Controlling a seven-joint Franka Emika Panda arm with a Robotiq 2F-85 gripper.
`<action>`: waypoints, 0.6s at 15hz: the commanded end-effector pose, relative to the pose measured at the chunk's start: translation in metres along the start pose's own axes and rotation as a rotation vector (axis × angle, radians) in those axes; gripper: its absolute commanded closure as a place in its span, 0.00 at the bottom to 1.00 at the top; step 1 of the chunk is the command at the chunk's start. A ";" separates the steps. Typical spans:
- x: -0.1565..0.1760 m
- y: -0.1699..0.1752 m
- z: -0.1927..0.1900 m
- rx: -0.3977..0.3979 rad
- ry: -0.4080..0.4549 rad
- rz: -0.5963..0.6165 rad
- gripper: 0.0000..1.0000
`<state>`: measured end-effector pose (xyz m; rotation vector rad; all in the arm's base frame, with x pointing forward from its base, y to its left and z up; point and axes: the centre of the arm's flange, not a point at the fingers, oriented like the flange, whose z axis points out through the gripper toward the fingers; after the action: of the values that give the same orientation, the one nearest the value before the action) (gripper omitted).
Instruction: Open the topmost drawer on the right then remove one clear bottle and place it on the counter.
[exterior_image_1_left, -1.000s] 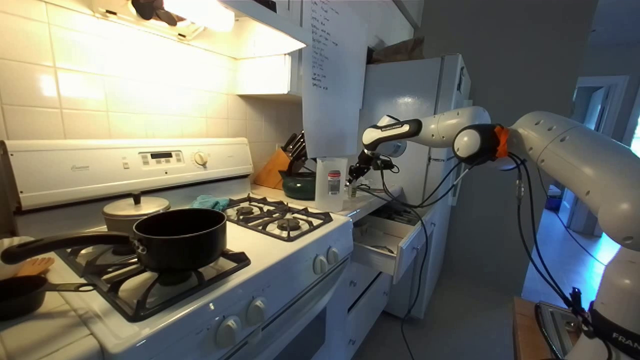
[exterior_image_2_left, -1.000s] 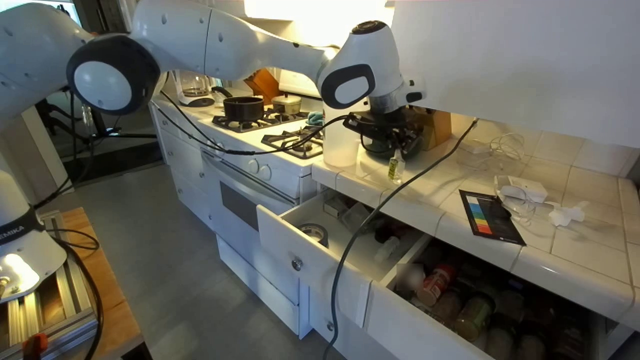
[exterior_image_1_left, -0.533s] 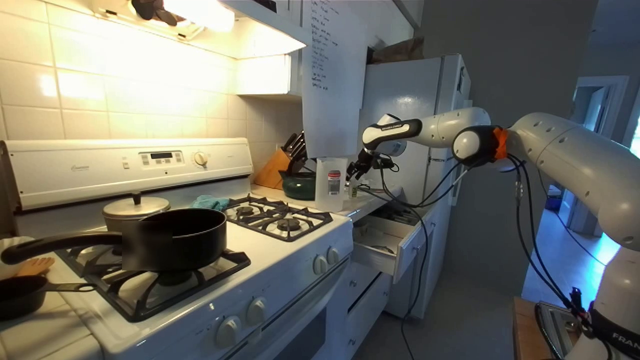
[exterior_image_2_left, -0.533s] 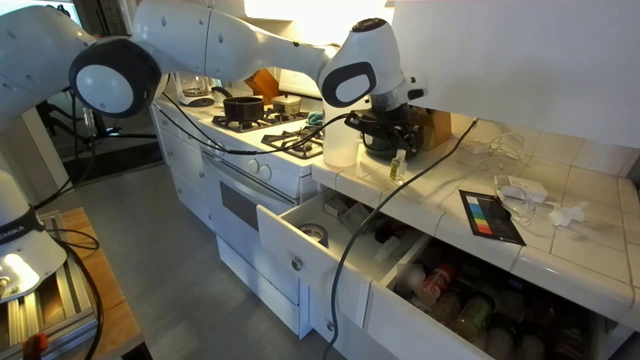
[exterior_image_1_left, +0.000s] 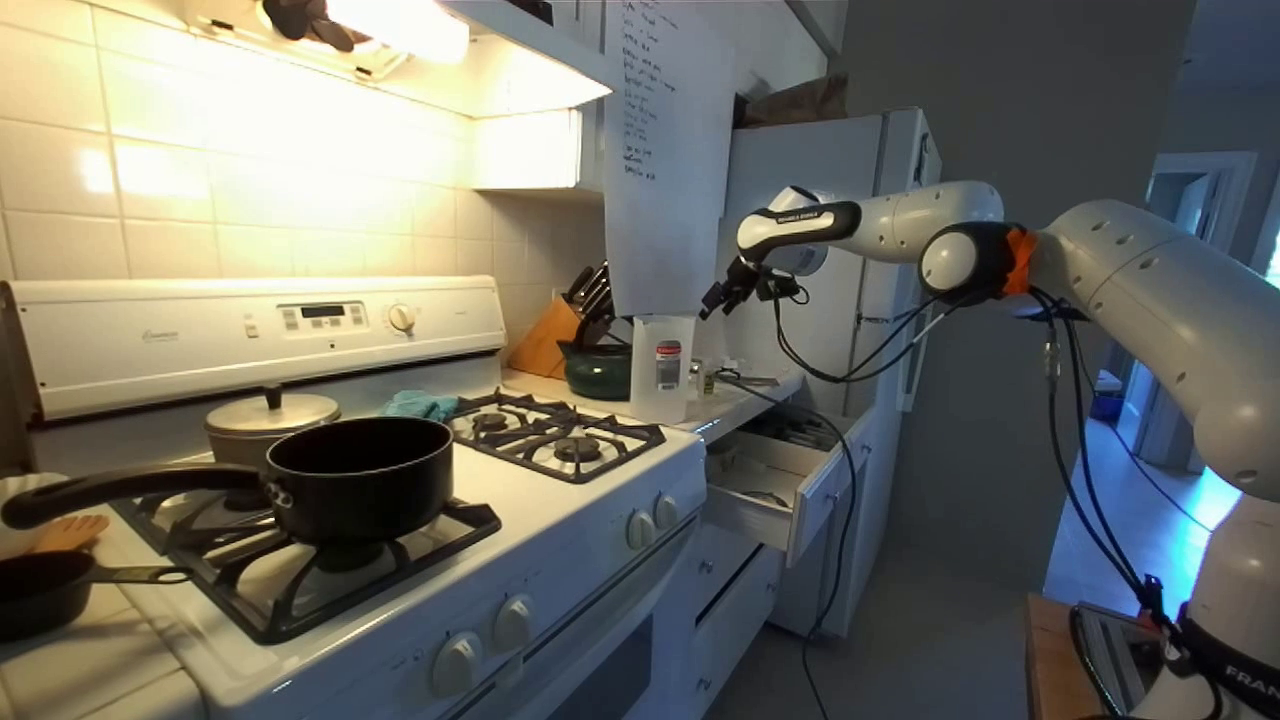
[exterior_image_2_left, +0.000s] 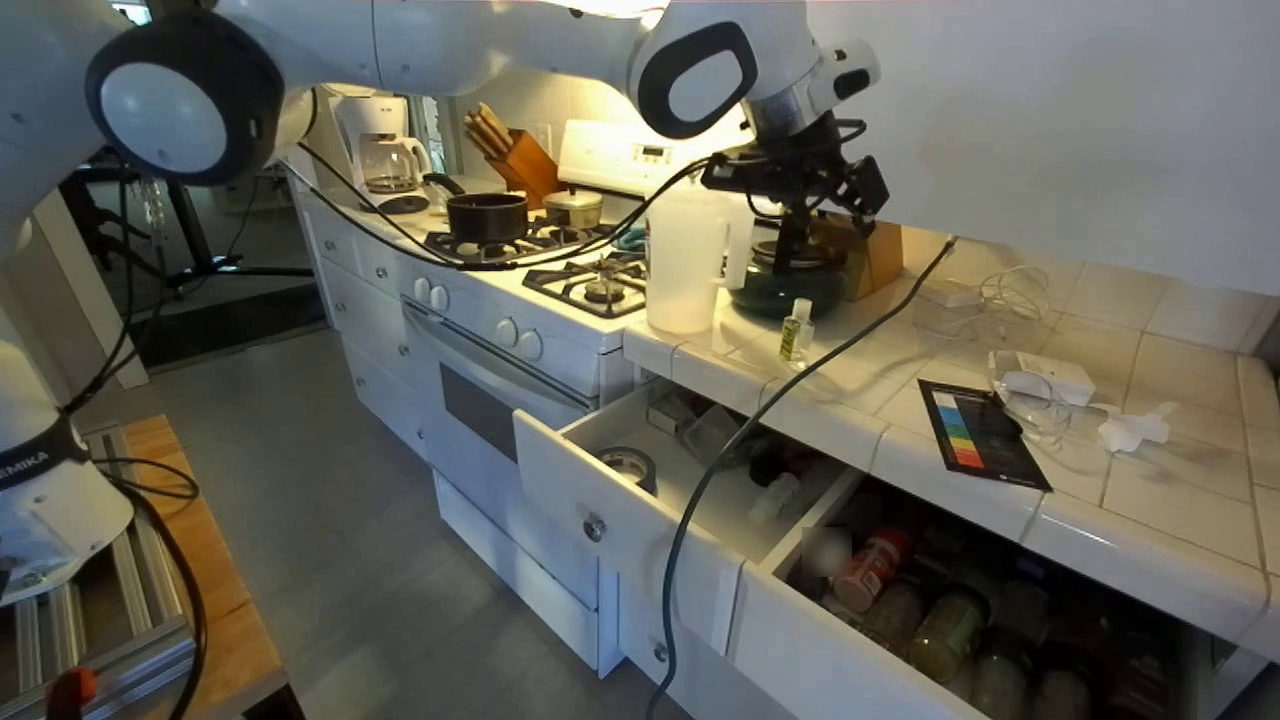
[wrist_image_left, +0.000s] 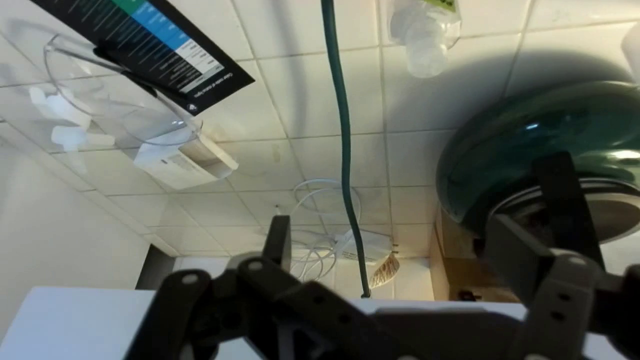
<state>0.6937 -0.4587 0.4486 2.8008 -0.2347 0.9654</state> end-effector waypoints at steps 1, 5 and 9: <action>-0.048 -0.021 -0.061 -0.001 -0.008 -0.010 0.00; -0.052 -0.024 -0.080 -0.057 0.000 0.050 0.00; -0.065 -0.015 -0.096 -0.118 0.052 0.139 0.00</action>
<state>0.6536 -0.4544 0.4894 2.7209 -0.3856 0.9940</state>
